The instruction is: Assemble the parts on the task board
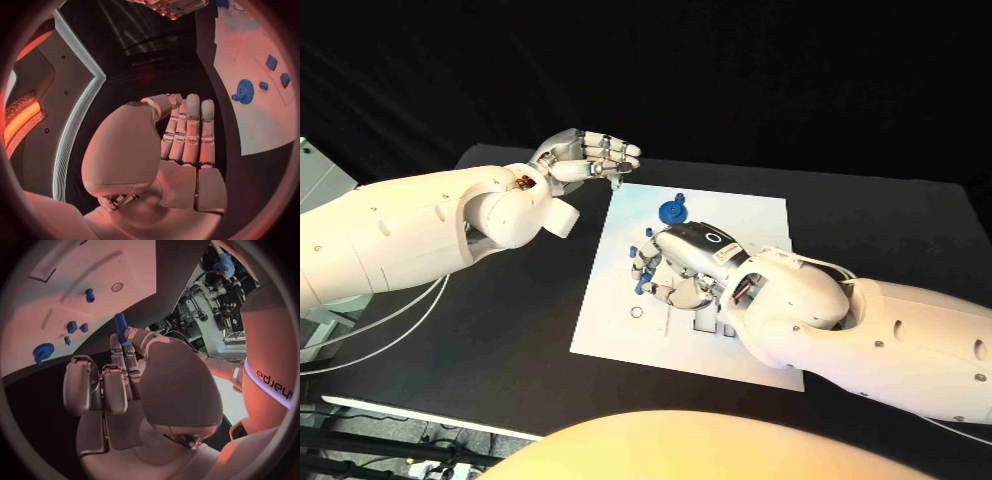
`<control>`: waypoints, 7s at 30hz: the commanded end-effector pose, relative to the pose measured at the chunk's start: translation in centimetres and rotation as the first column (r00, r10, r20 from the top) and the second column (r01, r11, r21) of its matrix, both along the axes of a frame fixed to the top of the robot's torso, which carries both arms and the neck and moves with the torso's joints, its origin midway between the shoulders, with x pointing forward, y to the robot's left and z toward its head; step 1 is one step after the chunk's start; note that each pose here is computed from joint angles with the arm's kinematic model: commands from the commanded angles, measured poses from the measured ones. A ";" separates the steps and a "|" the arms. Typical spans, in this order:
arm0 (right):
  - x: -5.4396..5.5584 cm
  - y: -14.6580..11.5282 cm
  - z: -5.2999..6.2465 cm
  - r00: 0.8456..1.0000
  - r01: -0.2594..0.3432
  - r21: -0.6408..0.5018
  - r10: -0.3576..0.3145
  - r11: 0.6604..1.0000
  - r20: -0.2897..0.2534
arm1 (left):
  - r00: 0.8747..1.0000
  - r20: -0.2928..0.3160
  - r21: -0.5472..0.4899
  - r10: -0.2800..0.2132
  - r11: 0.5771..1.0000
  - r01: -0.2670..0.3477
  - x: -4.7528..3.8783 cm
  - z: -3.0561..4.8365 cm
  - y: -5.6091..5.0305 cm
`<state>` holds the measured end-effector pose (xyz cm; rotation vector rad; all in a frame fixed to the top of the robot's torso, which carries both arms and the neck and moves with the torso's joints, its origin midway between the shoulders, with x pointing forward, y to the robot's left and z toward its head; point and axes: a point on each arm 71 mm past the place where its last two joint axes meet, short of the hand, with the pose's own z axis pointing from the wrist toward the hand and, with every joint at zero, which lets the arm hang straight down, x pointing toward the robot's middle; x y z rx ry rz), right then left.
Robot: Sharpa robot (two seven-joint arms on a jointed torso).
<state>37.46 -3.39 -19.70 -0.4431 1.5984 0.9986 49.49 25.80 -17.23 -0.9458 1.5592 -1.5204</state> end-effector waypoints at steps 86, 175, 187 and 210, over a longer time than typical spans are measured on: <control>1.1 -8.3 -1.4 0.964 0.224 0.141 -0.198 0.964 -0.175 | 1.000 -0.014 -0.014 -0.022 1.000 0.022 -0.04 -0.15 -0.3; -1.4 -14.8 -5.2 0.621 0.595 -0.166 -0.581 0.786 -0.526 | 0.998 -0.032 -0.029 -0.054 0.998 0.053 -0.93 -0.42 -0.9; -1.1 -11.8 -6.4 0.618 0.529 -0.216 -0.547 0.820 -0.564 | 0.998 -0.035 -0.031 -0.058 0.998 0.057 -0.97 -0.42 -1.0; -0.4 -10.7 -6.8 0.657 0.513 -0.260 -0.569 0.818 -0.494 | 0.998 -0.039 -0.029 -0.058 0.998 0.057 -1.00 -0.43 -1.0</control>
